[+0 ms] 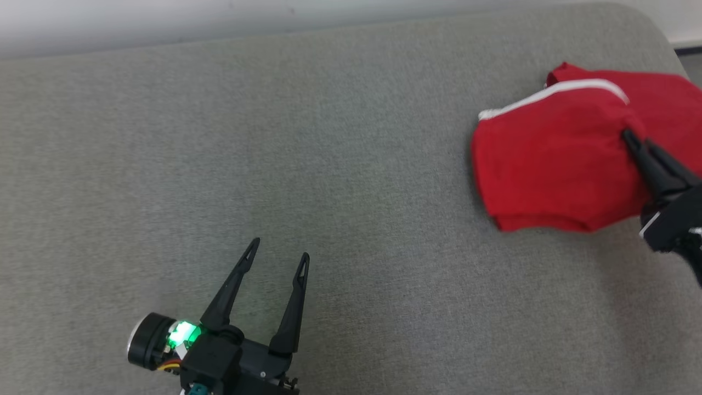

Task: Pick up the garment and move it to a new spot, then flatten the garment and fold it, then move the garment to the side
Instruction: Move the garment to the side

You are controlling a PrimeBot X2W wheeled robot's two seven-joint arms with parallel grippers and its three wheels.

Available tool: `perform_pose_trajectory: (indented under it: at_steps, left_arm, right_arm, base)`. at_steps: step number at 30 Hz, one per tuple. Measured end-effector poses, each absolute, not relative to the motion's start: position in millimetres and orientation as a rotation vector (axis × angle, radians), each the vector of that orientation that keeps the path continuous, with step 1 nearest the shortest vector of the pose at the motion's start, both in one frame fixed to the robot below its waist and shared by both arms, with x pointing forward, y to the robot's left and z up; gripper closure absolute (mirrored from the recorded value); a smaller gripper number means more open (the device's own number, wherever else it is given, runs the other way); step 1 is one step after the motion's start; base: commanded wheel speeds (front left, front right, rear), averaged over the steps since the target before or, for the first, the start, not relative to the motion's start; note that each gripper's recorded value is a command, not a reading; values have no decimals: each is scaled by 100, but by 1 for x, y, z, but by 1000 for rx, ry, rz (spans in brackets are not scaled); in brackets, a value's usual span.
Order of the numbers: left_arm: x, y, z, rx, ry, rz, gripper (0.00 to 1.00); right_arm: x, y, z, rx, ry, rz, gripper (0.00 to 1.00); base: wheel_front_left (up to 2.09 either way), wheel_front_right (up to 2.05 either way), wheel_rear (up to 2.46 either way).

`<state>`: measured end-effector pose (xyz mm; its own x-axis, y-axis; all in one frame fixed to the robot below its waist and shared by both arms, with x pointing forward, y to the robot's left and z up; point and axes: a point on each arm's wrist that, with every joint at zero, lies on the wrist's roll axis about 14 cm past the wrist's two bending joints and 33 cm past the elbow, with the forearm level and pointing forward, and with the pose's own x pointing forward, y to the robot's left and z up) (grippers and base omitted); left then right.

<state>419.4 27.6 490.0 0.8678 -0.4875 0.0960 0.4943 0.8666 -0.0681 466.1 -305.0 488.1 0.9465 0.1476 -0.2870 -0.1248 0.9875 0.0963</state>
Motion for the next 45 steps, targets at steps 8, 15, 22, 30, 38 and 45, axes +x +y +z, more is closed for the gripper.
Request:
perform_pose_trajectory:
  at_steps: [8, 15, 22, 30, 38, 45]
  left_arm:
    - [439, 5, 465, -107, -41, -595, 0]
    - [450, -9, 446, -131, -14, -638, 0]
    - [453, -5, 438, -135, 3, -626, 0]
    - [452, 2, 438, -126, 7, -615, 0]
    - [448, 5, 448, -116, -12, -610, 0]
    - [436, 16, 461, -111, -18, -558, 0]
  right_arm:
    - [481, -347, 488, -49, 303, 70, 100]
    - [489, -377, 485, -254, 359, 74, 100]
    - [508, -393, 501, -394, 336, 78, 100]
    - [512, -414, 510, -466, 330, 32, 100]
    - [493, -444, 494, -477, 394, -82, 0]
    - [498, -435, 510, -571, 347, -83, 0]
  base:
    - [0, 0, 0]
    - [0, 0, 0]
    - [0, 0, 0]
    - [0, 0, 0]
    - [0, 0, 0]
    - [0, 0, 0]
